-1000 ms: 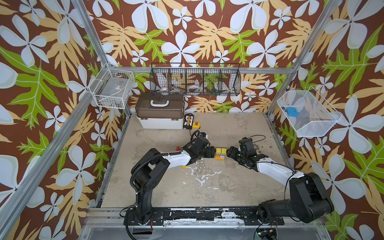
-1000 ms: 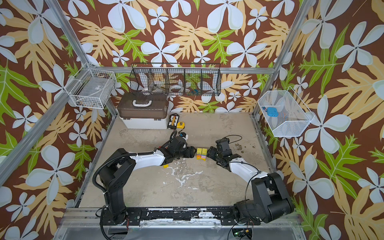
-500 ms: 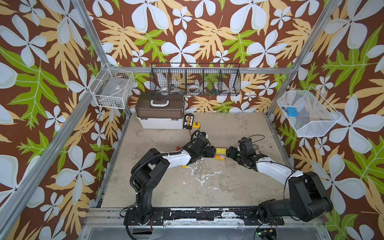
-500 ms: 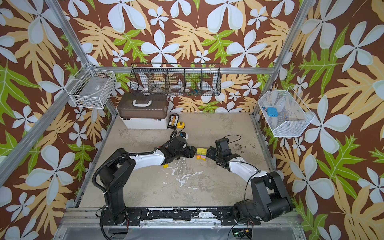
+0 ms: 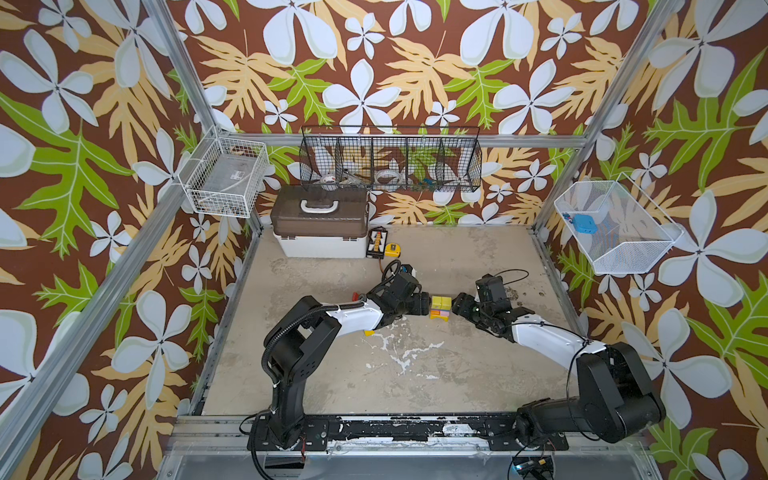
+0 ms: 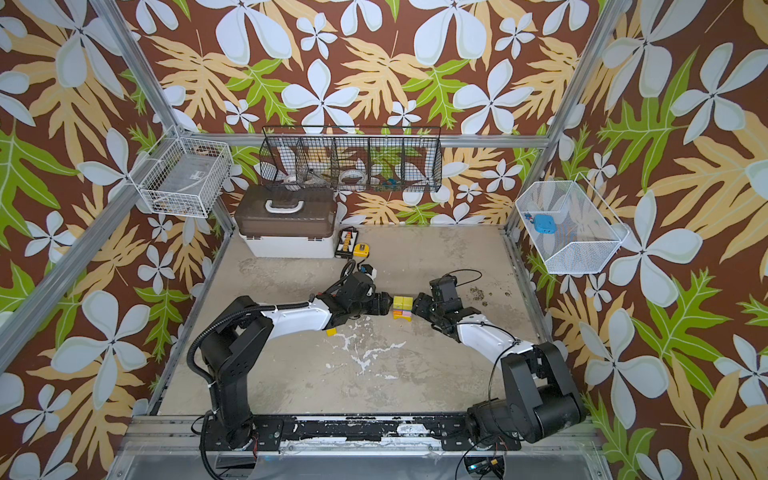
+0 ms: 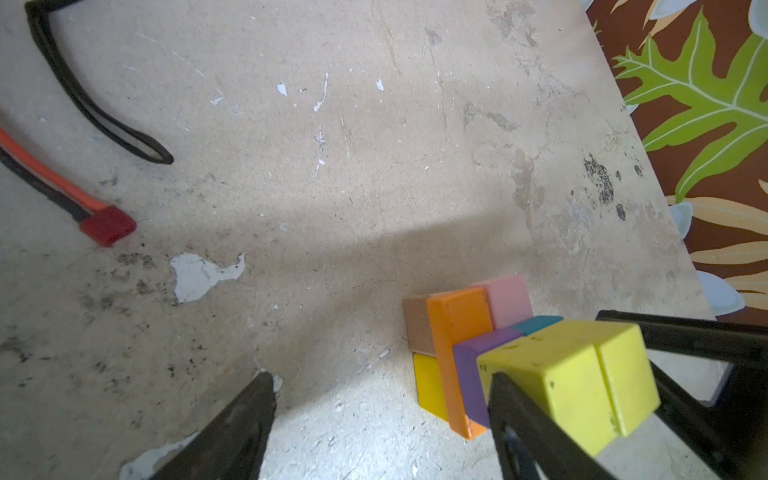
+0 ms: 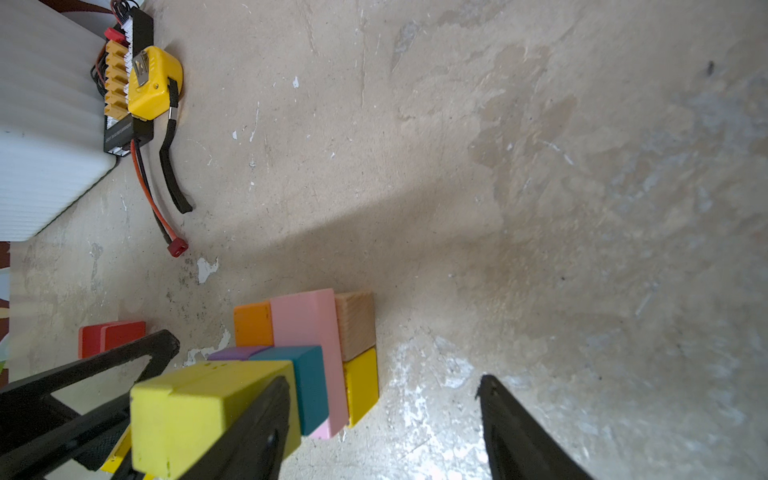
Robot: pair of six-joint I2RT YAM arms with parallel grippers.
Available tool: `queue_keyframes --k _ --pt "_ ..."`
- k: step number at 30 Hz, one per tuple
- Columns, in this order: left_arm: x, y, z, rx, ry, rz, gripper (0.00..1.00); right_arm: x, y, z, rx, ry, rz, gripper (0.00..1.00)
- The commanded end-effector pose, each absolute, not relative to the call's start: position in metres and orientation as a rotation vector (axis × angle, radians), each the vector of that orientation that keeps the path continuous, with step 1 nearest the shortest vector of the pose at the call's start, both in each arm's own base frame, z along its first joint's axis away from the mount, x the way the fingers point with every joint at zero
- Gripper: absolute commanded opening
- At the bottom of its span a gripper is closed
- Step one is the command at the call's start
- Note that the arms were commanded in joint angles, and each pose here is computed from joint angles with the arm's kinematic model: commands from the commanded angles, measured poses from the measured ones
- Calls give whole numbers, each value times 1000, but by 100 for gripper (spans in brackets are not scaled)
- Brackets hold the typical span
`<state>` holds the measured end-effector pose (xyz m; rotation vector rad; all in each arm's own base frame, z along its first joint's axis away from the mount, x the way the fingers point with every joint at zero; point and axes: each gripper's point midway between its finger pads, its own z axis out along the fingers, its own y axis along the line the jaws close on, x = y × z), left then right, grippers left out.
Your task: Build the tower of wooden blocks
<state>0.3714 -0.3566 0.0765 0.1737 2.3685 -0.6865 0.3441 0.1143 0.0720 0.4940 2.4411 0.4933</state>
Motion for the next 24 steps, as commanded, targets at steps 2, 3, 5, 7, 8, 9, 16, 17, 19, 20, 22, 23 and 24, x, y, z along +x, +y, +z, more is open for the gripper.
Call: queue_keyframes --k 2,3,5,7,8,9,16,17,19,20,22,23,24 --pt "376 -355 80 177 2358 -649 82 348 113 79 487 2419 477 73" --pt "378 -354 81 173 2357 -630 82 348 111 81 488 2415 471 73" --pt "382 -349 86 171 2352 -582 83 347 108 87 491 2397 456 73" --pt "387 -344 94 167 2342 -531 83 346 104 94 493 2378 439 74" --pt "390 -342 101 168 2332 -507 83 346 102 98 497 2367 428 74" --pt "392 -340 107 164 2324 -485 84 346 100 102 501 2355 423 74" --pt "380 -311 173 127 2178 -484 85 342 89 128 507 2278 391 76" --pt "370 -313 175 144 2154 -558 85 341 88 131 505 2269 391 76" --pt "355 -316 169 174 2123 -668 85 341 87 137 502 2254 392 76" --pt "349 -316 161 184 2126 -698 84 340 87 139 499 2250 395 76" --pt "340 -322 147 216 2129 -750 83 339 86 142 497 2240 395 77" --pt "337 -325 141 234 2129 -772 83 339 86 143 495 2236 394 77" --pt "333 -329 135 254 2135 -784 82 339 86 145 492 2232 396 77"
